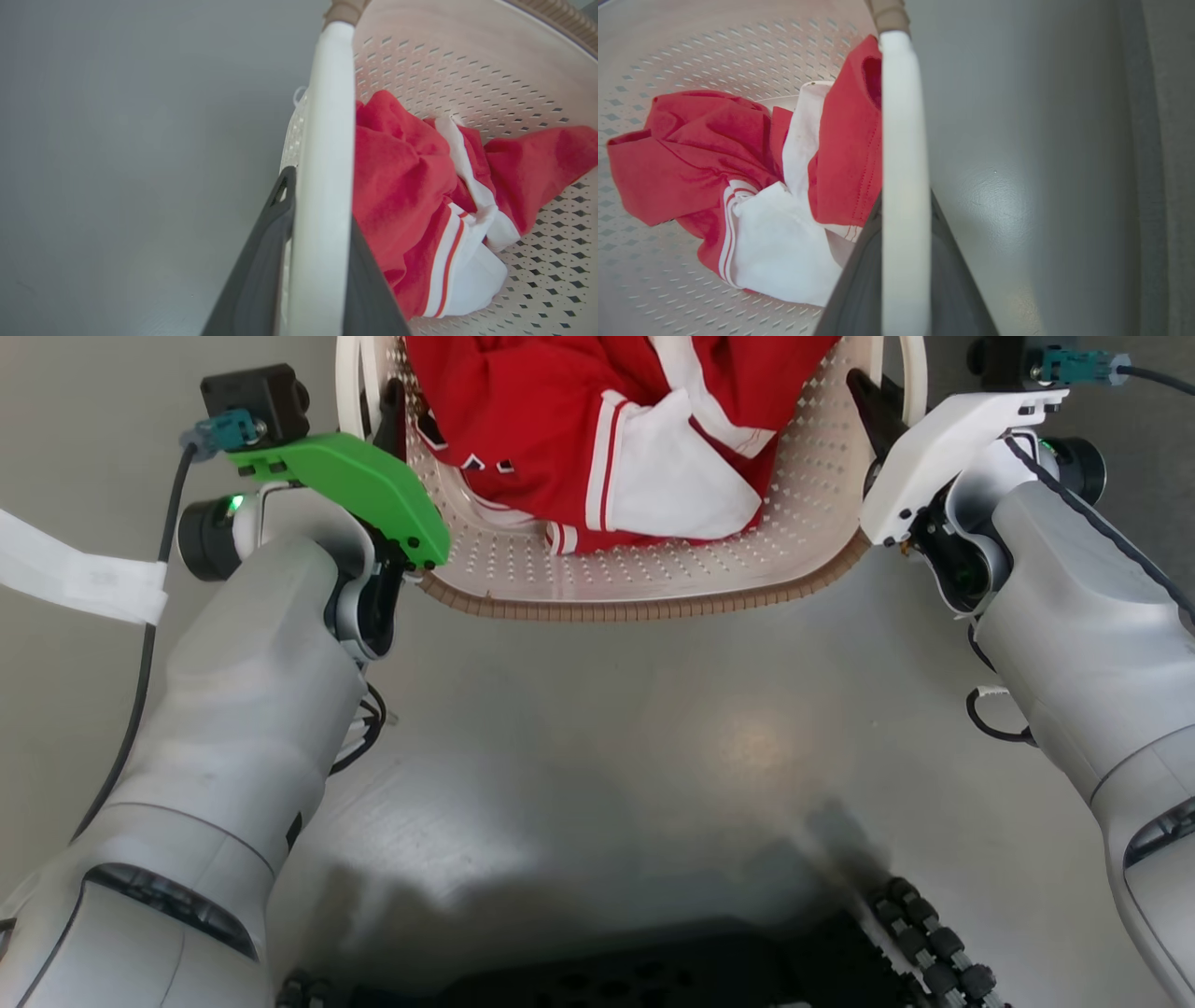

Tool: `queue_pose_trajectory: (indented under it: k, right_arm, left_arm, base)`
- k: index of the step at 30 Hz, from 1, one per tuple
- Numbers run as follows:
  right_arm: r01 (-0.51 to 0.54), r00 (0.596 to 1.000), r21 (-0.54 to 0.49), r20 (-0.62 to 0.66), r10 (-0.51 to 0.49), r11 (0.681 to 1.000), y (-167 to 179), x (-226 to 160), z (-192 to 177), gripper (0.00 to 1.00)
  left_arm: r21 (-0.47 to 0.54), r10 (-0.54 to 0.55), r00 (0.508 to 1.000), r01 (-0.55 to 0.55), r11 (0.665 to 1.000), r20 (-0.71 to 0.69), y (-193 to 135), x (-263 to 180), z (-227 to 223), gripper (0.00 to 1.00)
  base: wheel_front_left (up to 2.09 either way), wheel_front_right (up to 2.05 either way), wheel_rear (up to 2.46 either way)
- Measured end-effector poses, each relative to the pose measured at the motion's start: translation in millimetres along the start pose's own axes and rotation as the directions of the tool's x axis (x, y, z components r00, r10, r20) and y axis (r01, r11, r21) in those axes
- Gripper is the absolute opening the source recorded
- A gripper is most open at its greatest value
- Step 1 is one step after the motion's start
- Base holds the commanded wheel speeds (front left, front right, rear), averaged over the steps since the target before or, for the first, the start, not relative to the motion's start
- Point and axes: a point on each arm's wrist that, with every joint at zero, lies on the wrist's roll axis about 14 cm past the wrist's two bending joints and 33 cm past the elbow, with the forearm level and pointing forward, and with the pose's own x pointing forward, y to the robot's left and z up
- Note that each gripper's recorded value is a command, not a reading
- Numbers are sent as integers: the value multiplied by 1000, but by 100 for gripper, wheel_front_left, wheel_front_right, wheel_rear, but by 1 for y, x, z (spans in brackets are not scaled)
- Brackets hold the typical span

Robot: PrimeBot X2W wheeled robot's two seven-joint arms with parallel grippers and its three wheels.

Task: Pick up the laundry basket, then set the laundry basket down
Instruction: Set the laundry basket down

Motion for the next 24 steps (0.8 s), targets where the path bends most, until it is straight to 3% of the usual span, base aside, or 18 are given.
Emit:
queue_pose_trajectory:
  k: [24]
  right_arm:
    - [-6, 999, 26, -49, 7, 1000, -1, 24, -46, 0]
  left_arm:
    - [-32, 27, 997, -30, 999, -67, 30, 11, -40, 0]
  base:
    - [0, 0, 0]
